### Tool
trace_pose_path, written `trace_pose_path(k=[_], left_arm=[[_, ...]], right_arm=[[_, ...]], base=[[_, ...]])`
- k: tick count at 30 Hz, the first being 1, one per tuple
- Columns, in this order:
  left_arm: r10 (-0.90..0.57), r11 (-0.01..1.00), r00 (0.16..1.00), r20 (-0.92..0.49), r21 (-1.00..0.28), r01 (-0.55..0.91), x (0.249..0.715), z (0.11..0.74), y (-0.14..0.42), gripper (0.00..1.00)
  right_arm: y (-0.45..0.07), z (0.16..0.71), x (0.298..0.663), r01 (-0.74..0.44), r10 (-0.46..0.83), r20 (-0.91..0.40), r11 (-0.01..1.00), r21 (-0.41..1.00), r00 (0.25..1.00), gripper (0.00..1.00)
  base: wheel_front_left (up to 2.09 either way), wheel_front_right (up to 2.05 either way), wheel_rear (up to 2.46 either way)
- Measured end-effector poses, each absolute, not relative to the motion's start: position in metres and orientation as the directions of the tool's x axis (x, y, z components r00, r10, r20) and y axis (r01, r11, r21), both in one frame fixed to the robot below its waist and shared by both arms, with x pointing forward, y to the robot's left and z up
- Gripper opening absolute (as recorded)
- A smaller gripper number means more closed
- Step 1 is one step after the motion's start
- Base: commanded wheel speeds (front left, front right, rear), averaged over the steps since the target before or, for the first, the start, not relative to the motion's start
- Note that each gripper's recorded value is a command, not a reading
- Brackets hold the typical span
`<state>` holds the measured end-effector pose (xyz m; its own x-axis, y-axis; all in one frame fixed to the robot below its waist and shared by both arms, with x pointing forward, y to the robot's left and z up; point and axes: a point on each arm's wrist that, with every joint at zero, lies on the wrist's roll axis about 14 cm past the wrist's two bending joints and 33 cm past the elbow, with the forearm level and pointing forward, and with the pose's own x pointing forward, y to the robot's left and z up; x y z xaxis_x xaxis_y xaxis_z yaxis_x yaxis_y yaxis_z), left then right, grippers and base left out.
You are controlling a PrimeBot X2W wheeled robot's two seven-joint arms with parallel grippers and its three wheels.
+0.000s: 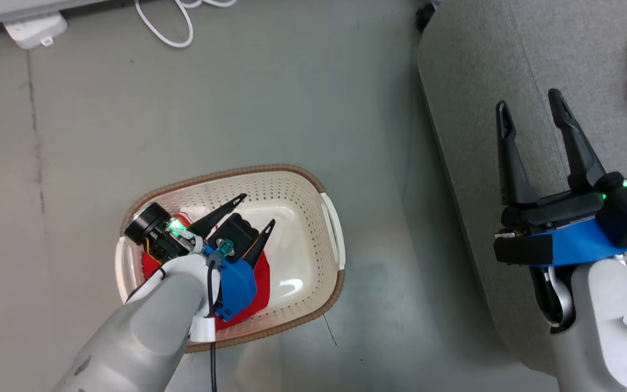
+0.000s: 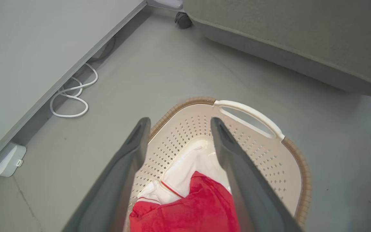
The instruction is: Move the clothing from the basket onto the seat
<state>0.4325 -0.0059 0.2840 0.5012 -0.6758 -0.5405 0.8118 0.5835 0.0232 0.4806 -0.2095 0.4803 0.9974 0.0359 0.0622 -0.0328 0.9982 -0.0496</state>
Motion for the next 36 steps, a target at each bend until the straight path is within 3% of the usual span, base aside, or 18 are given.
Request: trace_pose_path(k=[17,36], left_arm=[[-0.545,0.388,0.169,-0.821,-0.069,0.919,0.410,0.135,0.009,1.00],[-0.267,0.319,-0.042,-0.963,-0.129,0.939,0.394,0.022,0.054,1.00]], right_arm=[[-0.219,0.409,0.527,-0.029,0.026,-0.033,0.996,-0.083,0.999,1.00],[-0.230,0.334,0.537,-0.029,0.013,-0.140,0.993,-0.117,0.990,1.00]], base=[[0.00,0.00,0.00],[0.00,0.00,0.00]])
